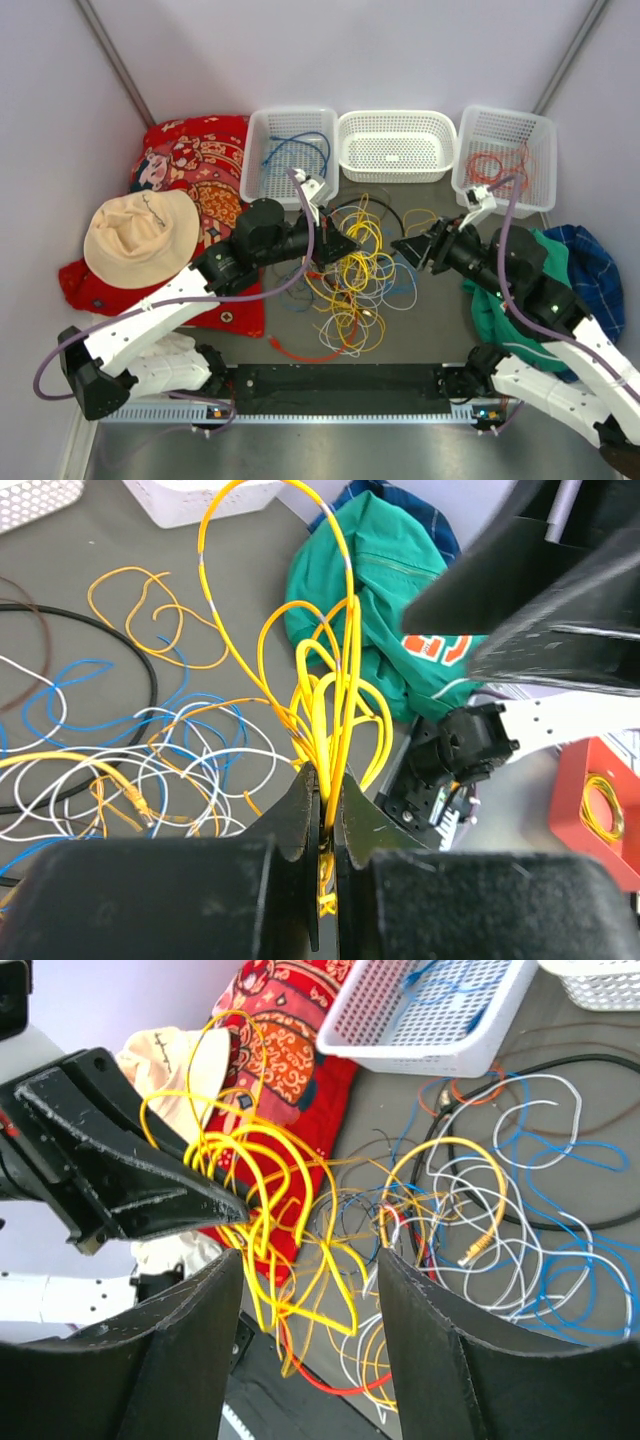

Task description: Untangle the cables

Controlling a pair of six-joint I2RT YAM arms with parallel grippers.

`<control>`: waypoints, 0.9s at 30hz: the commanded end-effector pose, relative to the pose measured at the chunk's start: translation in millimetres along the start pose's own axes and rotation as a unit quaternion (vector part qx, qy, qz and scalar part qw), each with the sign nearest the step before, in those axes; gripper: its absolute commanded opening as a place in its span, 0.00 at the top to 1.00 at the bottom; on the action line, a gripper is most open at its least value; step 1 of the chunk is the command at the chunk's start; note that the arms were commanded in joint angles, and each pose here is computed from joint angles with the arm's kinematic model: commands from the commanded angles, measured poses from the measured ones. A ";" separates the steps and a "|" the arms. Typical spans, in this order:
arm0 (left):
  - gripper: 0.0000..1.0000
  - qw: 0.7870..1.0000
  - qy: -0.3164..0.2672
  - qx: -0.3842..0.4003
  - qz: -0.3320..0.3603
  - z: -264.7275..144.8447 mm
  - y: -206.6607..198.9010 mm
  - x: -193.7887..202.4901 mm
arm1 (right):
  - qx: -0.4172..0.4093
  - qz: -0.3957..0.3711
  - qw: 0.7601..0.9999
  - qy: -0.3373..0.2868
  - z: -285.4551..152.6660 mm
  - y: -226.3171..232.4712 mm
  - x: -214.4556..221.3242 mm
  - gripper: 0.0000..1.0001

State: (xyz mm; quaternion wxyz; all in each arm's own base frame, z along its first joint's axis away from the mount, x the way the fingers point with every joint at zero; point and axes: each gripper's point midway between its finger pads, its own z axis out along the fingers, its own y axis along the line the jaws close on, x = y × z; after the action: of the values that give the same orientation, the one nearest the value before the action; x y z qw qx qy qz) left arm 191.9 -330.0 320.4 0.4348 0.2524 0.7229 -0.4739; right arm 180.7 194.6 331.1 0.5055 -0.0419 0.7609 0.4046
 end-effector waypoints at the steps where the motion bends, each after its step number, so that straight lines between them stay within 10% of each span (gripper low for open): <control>1: 1.00 0.999 -0.017 0.043 0.009 -2.7 -17.6 -9.5 | -0.069 -0.012 0.997 -0.013 13.6 33.6 -16.9 0.46; 16: 1.00 0.999 -0.008 0.040 0.003 -2.8 -14.2 -0.5 | -0.130 0.005 0.990 0.051 51.3 52.0 10.7 0.73; 27: 1.00 0.999 -0.011 0.041 0.006 -4.8 -15.2 -2.2 | -0.090 -0.005 0.991 0.096 52.8 29.9 38.9 0.67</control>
State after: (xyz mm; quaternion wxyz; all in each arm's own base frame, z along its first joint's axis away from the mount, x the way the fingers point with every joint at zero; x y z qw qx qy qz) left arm 181.8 -331.9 306.3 0.4082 0.2657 0.7272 -0.4837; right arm 192.9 266.7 307.3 0.4164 -0.1197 0.7711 0.4666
